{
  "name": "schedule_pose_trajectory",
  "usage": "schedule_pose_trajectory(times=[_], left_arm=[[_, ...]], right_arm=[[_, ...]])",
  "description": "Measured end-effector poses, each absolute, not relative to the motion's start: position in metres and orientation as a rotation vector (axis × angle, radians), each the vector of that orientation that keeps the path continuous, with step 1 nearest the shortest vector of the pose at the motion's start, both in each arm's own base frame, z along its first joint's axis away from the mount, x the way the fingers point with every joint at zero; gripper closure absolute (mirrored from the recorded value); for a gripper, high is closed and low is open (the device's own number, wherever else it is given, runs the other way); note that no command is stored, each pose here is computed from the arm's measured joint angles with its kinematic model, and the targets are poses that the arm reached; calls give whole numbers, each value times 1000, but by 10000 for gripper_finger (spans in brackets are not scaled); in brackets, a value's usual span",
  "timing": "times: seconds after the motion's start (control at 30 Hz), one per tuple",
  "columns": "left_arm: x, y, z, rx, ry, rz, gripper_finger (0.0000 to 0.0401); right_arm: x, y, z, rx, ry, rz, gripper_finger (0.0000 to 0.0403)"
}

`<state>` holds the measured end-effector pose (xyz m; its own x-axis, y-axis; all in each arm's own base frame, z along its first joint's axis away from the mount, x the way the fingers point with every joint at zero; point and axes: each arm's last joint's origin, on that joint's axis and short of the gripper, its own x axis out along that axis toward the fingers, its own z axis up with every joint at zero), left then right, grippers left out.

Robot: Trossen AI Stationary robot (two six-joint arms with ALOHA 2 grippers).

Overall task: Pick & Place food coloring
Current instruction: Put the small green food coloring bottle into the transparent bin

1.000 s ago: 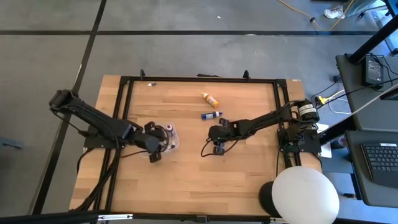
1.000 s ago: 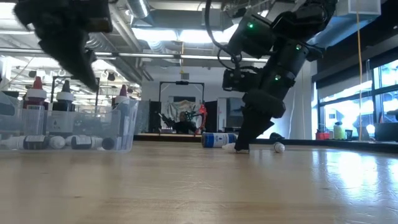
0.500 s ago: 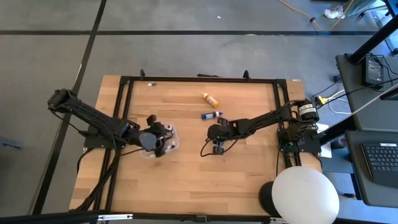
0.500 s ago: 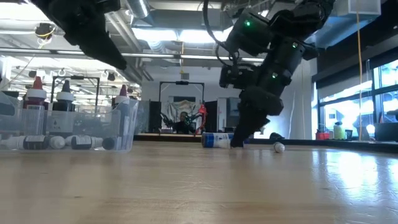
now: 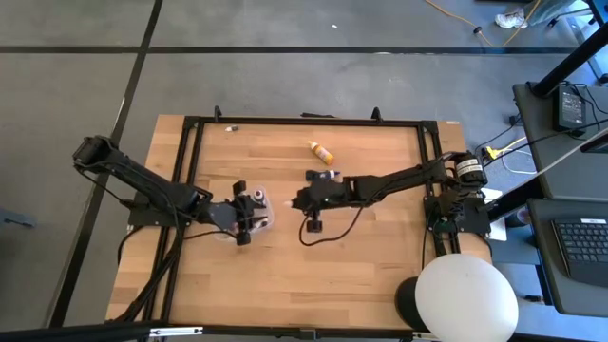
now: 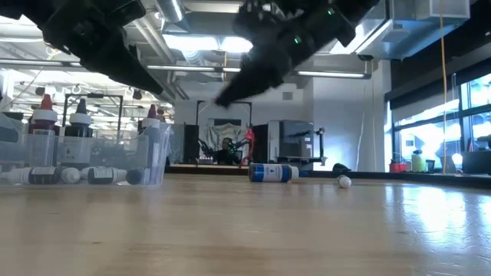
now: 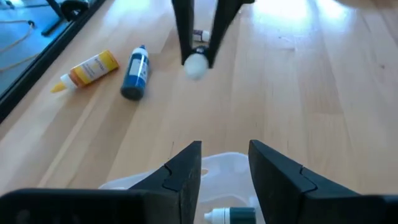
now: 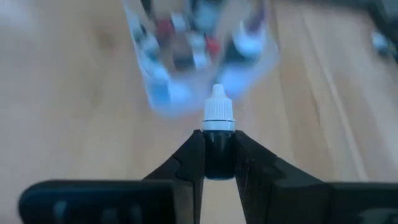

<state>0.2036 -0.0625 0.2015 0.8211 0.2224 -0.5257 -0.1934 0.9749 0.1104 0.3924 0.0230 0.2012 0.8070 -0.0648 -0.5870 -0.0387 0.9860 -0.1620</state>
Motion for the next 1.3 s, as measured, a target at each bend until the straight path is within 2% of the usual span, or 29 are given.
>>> schedule_pose_trajectory(times=[0.17, 0.47, 0.67, 1.3], left_arm=[[204, -62, 198, 90, 546, 210, 273], [222, -69, 195, 162, 453, 177, 276], [233, -72, 194, 238, 387, 187, 280], [233, -72, 195, 227, 368, 210, 288]], right_arm=[[399, 29, 213, -152, 490, 122, 330], [404, 33, 223, -143, 374, 132, 329], [404, 34, 223, -132, 374, 132, 329], [401, 34, 216, -115, 450, 135, 328]])
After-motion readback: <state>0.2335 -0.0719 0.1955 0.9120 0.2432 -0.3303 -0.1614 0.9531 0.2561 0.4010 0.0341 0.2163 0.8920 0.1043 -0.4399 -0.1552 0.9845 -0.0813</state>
